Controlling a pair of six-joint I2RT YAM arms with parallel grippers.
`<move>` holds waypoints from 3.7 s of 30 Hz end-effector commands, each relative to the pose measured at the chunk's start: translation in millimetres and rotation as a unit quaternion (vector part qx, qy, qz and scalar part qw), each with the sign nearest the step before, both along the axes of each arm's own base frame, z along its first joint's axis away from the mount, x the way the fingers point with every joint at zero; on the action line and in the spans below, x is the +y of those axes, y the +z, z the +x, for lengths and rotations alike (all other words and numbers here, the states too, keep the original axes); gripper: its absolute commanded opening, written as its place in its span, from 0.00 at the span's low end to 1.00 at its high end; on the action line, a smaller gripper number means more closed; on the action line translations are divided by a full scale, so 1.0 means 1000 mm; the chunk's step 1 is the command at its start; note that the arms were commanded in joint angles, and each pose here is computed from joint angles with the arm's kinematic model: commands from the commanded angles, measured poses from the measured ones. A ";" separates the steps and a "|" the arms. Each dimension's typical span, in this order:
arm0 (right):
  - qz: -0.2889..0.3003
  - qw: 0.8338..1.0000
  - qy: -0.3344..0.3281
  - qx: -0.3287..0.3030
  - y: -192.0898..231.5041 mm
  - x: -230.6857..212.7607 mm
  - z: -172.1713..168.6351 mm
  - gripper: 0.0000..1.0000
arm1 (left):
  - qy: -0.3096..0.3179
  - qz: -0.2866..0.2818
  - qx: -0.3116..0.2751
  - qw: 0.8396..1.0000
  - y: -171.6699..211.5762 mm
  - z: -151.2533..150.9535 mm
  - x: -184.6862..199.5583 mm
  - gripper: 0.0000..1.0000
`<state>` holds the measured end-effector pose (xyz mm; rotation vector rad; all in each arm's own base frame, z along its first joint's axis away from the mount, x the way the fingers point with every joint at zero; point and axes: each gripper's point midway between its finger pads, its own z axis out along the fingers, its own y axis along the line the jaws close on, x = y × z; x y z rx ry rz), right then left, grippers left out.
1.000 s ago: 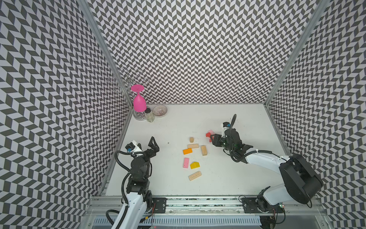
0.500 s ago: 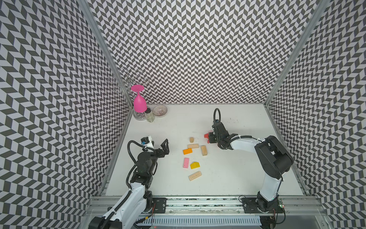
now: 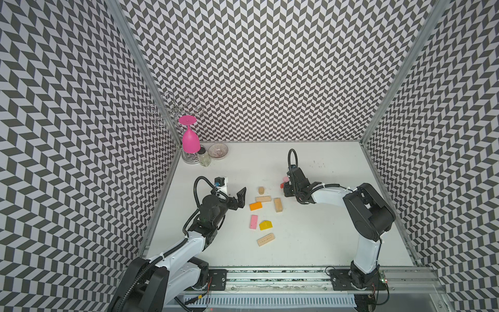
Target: Build the wood block tower
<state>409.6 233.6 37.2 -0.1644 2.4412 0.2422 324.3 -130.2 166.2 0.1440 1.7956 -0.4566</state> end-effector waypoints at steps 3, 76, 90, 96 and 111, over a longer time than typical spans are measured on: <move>-0.019 1.000 -0.012 -0.016 0.004 0.001 0.013 0.41 | 0.002 0.003 -0.021 1.000 0.014 0.002 -0.002 1.00; -0.296 0.947 -0.122 0.008 -0.022 -0.024 -0.103 0.10 | 0.062 -0.033 -0.076 0.995 0.033 -0.024 0.029 1.00; -0.332 0.929 -0.163 0.026 0.005 -0.054 -0.121 0.05 | 0.068 -0.038 -0.082 0.994 0.036 -0.027 0.033 1.00; -0.362 0.915 -0.173 0.035 0.006 -0.070 -0.130 0.05 | 0.068 -0.041 -0.088 0.993 0.038 -0.030 0.034 1.00; -0.358 0.923 -0.128 0.058 -0.020 -0.051 -0.124 0.15 | 0.071 -0.044 -0.092 0.992 0.039 -0.032 0.036 1.00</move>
